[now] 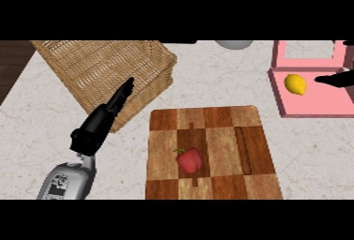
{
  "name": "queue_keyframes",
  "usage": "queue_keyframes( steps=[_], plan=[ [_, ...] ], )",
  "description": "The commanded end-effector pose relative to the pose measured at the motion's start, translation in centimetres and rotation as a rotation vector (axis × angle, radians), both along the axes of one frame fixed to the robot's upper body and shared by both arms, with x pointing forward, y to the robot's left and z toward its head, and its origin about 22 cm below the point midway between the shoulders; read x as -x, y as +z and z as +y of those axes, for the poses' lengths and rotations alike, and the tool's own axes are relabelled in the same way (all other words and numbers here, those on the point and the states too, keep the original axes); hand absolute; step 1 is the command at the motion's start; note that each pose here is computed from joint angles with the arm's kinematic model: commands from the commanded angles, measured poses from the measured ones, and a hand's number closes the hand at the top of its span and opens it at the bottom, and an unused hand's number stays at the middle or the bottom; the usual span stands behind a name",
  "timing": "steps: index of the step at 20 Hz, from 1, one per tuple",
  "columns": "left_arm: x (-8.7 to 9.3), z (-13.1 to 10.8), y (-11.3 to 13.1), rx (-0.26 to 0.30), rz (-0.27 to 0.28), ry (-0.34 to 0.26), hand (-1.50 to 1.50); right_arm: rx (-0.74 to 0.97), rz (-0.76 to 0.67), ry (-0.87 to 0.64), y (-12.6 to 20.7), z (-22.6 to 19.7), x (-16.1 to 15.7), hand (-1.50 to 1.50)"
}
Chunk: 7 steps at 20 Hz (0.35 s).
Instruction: Pick the lemon from the cutting board and place it in the cardboard box
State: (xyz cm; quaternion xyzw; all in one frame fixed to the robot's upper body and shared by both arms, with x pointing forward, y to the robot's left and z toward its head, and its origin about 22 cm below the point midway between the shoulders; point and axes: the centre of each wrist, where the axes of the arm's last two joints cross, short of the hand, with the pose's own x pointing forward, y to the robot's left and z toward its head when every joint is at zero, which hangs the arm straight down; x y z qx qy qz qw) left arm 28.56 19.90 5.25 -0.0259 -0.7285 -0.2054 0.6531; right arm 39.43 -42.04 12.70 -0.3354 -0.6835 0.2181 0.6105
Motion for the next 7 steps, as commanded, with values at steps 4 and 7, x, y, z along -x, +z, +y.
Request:
queue_keyframes(
  steps=[4,7],
  plan=[
    [0.2,1.7,-1.0,-0.010,0.037,0.025,0.00,-0.397,-0.225,-0.055,0.3,-4.0,1.7,-1.50],
    [-0.3,0.7,-1.2,-0.019,0.028,0.015,0.00,-0.487,-0.250,-0.062,1.2,-6.9,3.2,-1.50]
  ],
)
